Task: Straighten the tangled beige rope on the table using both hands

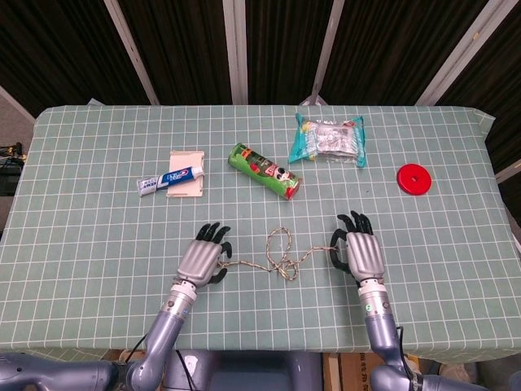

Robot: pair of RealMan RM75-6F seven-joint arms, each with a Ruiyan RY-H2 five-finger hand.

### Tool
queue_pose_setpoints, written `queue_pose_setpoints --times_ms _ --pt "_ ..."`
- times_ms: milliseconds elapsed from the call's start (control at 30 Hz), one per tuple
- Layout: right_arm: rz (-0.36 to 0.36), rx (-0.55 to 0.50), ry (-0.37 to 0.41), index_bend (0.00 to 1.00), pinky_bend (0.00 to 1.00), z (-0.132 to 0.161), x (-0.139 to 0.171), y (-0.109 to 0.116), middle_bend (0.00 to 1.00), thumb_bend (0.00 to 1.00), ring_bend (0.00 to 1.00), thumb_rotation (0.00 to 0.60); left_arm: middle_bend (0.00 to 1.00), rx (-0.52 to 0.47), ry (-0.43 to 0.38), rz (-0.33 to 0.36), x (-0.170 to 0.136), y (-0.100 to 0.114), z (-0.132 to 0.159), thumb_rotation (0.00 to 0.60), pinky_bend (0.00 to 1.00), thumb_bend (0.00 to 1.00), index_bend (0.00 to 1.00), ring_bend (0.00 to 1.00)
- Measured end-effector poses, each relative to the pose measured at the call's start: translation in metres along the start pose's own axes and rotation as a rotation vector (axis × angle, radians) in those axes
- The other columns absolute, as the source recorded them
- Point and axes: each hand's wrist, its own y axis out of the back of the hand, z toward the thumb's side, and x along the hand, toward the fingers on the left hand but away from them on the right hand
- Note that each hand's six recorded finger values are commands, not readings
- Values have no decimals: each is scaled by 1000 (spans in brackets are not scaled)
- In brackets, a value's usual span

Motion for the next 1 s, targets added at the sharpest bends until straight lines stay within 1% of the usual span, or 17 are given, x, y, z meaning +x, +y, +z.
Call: queue_pose_setpoints --times_ms 167,400,500,633,733,1000 --pt "-6 -2 1 588 0 0 0 3 200 437 0 600 97 2 12 -2 1 -4 2 600 0 424 485 0" --pt "-5 3 -2 588 0 0 0 3 201 437 0 600 104 5 28 -6 0 -8 -4 600 0 434 493 0" --pt "-4 4 -3 587 0 0 0 2 200 438 0 600 111 3 35 -11 -1 -10 -6 600 0 453 505 0" --pt "-3 6 -3 587 0 0 1 1 201 437 0 600 120 2 35 -12 -1 -11 -7 600 0 522 539 0" --pt "-2 9 -3 588 0 -1 1 1 200 438 0 600 127 0 33 -11 -1 -12 -7 600 0 548 562 0" --pt "-4 20 -7 588 0 -4 1 1 201 437 0 600 132 -1 33 -1 -1 -11 -9 600 0 564 589 0"
